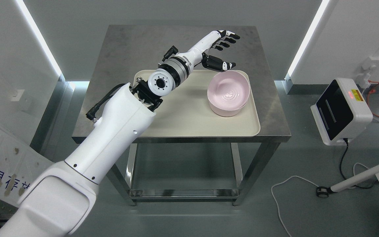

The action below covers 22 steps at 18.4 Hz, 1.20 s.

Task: Stack pink IKEA bowls on left shelf middle
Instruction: 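Release the bowl and pull the left hand back, then grasp the rim of the stacked pink bowls with the left hand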

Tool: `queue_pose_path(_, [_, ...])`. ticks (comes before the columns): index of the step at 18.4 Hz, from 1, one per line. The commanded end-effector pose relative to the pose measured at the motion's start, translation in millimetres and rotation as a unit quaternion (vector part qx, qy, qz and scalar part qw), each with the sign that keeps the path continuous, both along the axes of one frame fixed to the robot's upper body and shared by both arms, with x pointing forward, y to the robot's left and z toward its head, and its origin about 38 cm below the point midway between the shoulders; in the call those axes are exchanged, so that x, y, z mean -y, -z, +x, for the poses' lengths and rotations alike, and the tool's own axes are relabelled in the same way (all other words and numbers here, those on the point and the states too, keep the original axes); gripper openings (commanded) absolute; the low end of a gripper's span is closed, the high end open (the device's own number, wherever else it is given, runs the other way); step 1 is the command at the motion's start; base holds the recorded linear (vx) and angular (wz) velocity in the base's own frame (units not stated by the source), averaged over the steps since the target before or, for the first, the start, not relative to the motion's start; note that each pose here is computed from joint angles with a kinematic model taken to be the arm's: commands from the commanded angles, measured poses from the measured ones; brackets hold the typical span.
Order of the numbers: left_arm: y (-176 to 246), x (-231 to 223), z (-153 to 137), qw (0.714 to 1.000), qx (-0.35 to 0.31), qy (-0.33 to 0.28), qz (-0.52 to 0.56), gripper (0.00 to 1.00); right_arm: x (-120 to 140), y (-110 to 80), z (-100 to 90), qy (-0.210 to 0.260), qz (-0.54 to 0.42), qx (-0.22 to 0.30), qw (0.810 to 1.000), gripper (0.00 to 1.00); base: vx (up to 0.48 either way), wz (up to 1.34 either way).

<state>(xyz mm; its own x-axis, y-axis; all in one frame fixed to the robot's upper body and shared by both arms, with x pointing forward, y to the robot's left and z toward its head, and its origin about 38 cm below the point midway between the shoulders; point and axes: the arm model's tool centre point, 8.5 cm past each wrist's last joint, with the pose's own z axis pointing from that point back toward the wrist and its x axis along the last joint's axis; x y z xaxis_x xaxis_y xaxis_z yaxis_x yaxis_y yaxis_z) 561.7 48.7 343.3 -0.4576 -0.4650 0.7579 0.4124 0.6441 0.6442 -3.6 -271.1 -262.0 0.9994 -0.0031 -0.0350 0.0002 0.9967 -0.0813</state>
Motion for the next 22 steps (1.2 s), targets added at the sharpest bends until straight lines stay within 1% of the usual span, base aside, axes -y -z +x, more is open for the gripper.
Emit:
queue_pose_path(1, [-72.0, -157.9, -41.8, 0.988, 0.145, -0.031, -0.035, 0.8, 11.4, -0.6, -7.2, 0.005, -0.009, 0.003, 1.0, 1.0, 0.0, -0.01])
queue_pose_path(3, [-51.2, -173.9, -66.0, 0.982, 0.187, -0.001, -0.013, 0.8, 11.4, -0.6, -7.0, 0.006, -0.009, 0.004, 1.0, 1.0, 0.0, 0.0])
queue_pose_path(5, [-31.0, -180.0, -81.8, 0.973, 0.229, 0.036, 0.002, 0.8, 11.4, -0.6, -7.0, 0.005, -0.009, 0.003, 1.0, 1.0, 0.0, 0.0])
queue_pose_path(6, [-22.2, -178.7, -86.7, 0.97, 0.237, 0.045, 0.014, 0.8, 11.4, -0.6, -7.0, 0.006, -0.009, 0.004, 1.0, 1.0, 0.0, 0.0])
queue_pose_path(8, [-5.8, -158.6, -98.1, 0.965, 0.25, 0.061, 0.055, 0.8, 11.4, -0.6, -7.2, 0.005, -0.009, 0.003, 1.0, 1.0, 0.0, 0.0])
queue_pose_path(10, [20.1, -122.8, -109.6, 0.959, 0.249, 0.095, 0.095, 0.8, 11.4, -0.6, -7.0, 0.005, -0.009, 0.003, 1.0, 1.0, 0.0, 0.0])
queue_pose_path(13, [51.7, -83.6, -115.5, 0.943, 0.256, 0.118, 0.177, 0.8, 11.4, -0.6, -7.0, 0.005, -0.009, 0.003, 1.0, 1.0, 0.0, 0.0])
queue_pose_path(16, [67.2, -29.5, -124.4, 0.928, 0.275, 0.132, 0.213, 0.8, 11.4, -0.6, -7.0, 0.006, -0.009, 0.004, 1.0, 1.0, 0.0, 0.0])
queue_pose_path(19, [76.7, 32.8, -142.1, 0.921, 0.267, 0.162, 0.231, 0.8, 11.4, -0.6, -7.2, 0.005, -0.009, 0.003, 1.0, 1.0, 0.0, 0.0])
queue_pose_path(20, [76.6, 45.8, -145.6, 0.919, 0.27, 0.165, 0.236, 0.8, 11.4, -0.6, -7.0, 0.005, -0.009, 0.003, 1.0, 1.0, 0.0, 0.0])
queue_pose_path(22, [82.2, 48.3, -139.8, 0.911, 0.269, 0.158, 0.269, 0.8, 11.4, -0.6, -7.0, 0.005, -0.009, 0.003, 1.0, 1.0, 0.0, 0.0])
